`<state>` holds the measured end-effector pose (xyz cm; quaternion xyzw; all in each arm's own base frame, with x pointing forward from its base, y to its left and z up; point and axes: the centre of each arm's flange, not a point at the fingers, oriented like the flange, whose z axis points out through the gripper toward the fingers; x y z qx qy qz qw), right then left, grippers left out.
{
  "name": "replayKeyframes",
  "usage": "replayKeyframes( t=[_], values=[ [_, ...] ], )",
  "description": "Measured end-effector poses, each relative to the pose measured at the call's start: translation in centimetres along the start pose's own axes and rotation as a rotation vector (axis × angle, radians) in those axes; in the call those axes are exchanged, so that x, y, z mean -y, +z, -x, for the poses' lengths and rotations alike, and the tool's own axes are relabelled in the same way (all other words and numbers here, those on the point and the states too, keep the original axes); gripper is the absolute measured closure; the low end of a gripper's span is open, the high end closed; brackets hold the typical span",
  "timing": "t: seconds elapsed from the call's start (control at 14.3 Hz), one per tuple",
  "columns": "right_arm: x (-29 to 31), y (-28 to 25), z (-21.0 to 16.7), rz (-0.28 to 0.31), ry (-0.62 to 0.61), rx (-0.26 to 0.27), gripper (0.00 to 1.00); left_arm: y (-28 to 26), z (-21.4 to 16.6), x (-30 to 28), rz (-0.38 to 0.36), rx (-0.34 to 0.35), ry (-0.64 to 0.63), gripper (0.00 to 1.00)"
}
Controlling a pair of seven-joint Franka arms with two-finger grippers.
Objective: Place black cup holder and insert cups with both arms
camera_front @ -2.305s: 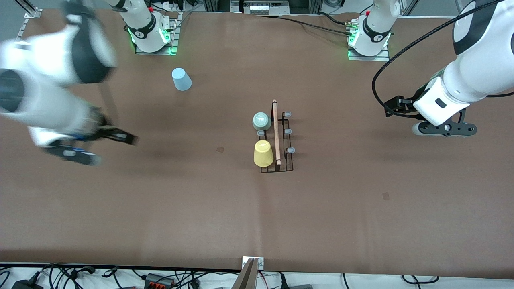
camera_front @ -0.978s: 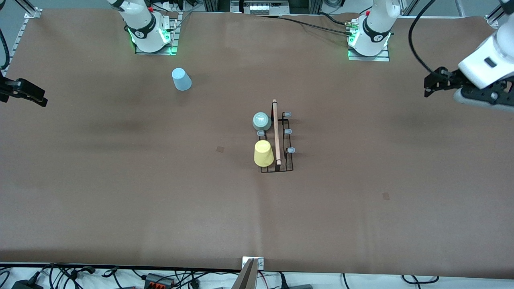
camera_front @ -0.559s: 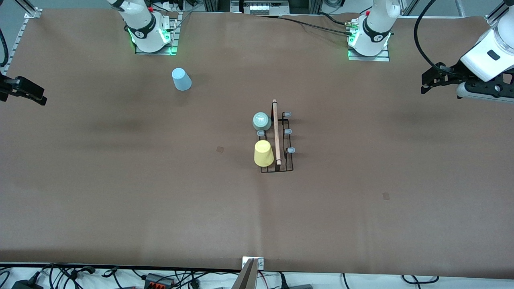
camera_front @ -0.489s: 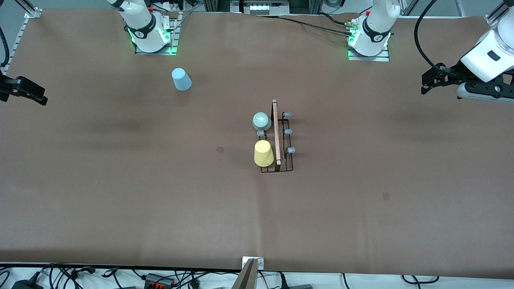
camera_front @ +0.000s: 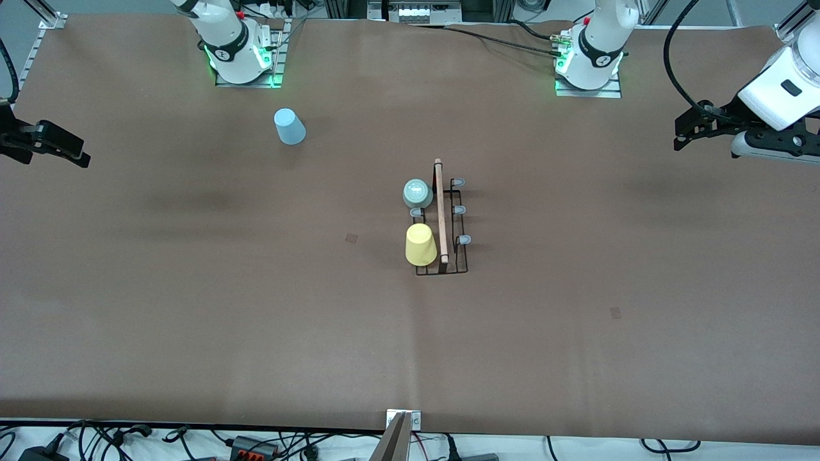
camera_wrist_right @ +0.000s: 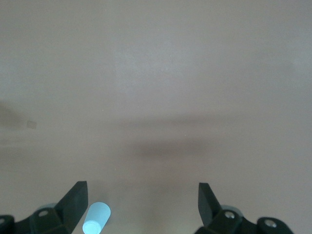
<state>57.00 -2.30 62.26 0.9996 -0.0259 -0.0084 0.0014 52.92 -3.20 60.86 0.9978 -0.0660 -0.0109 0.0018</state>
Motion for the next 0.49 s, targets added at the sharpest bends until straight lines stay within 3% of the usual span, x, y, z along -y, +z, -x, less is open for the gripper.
replayKeyframes(
  t=[0.21, 0.49],
  values=[
    [0.23, -0.01, 0.00, -0.042, 0.026, 0.001, 0.00, 0.00, -0.01, -0.07, 0.001, 0.000, 0.001, 0.00],
    [0.13, -0.01, 0.00, -0.042, 0.030, 0.001, 0.00, 0.05, -0.03, -0.09, 0.001, 0.001, 0.002, 0.00]
  ],
)
